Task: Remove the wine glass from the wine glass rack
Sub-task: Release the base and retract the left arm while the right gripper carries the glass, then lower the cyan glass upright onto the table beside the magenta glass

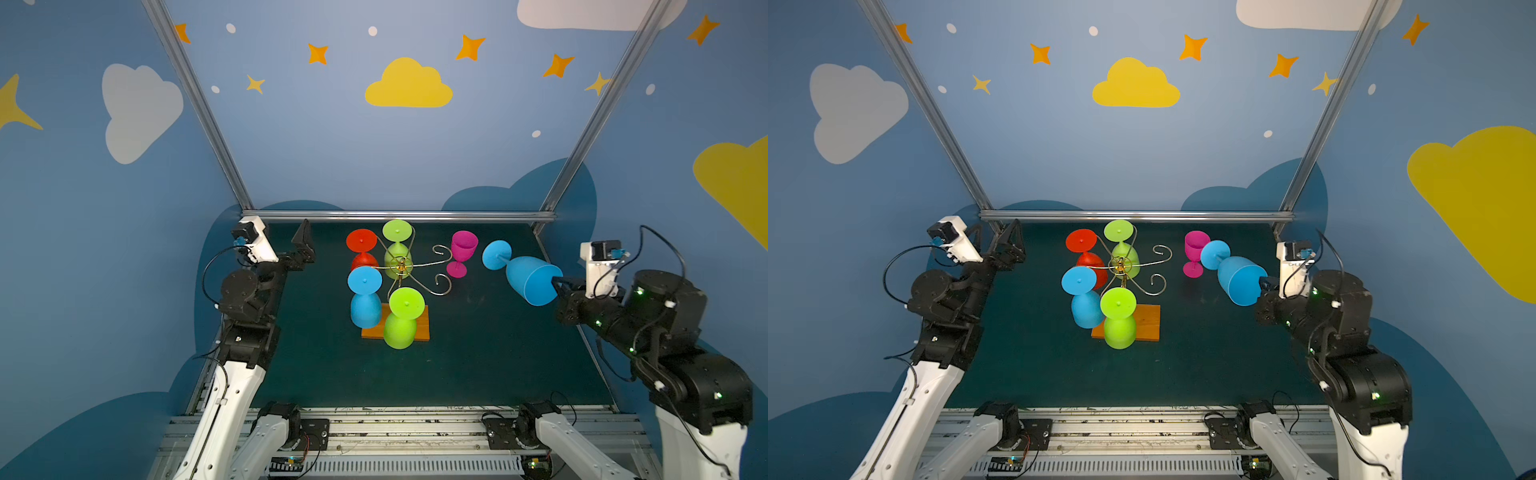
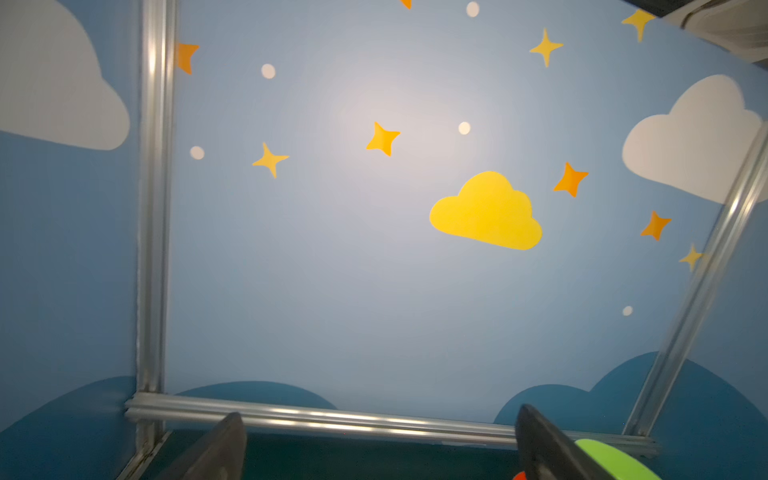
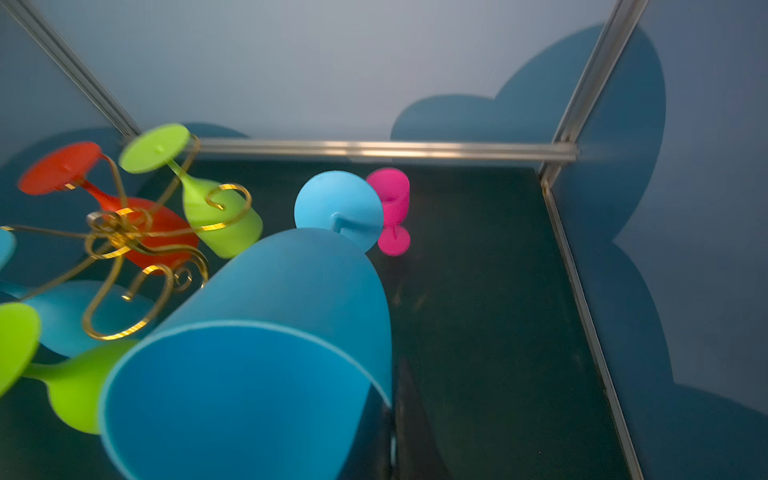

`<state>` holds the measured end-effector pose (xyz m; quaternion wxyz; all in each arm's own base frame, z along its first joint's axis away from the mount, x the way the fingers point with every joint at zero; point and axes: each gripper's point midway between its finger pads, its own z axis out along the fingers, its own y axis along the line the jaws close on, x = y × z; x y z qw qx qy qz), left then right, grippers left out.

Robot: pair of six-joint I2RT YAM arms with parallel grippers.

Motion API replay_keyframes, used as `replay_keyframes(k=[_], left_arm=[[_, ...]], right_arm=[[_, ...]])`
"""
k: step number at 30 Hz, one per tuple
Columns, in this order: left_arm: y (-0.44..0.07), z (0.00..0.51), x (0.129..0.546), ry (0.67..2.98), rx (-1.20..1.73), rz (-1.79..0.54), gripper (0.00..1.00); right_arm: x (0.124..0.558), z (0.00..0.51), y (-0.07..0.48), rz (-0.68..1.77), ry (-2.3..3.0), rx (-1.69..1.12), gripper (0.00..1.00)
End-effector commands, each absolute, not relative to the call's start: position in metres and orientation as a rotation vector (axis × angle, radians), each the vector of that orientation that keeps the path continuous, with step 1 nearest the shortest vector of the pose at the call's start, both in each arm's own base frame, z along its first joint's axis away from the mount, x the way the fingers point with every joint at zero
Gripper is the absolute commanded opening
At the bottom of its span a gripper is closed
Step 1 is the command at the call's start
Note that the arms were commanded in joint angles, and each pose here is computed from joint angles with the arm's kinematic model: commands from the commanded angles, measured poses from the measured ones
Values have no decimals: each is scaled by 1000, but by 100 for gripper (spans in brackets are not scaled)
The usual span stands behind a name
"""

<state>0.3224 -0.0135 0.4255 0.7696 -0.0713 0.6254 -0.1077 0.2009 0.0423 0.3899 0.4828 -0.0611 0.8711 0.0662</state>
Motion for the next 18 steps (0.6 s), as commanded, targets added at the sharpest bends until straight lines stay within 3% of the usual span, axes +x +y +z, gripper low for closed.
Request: replay_keyframes(k=[1, 7, 18], left_arm=[[0, 391, 333, 1411, -225, -231, 99], [9, 363, 344, 1468, -265, -250, 99], [20, 358, 338, 1460, -308, -270, 99]], right_arm=[[210, 352, 31, 51, 2277, -139, 0], [260, 313, 26, -62, 2410, -113, 0], [352, 257, 6, -76, 2568, -22, 0]])
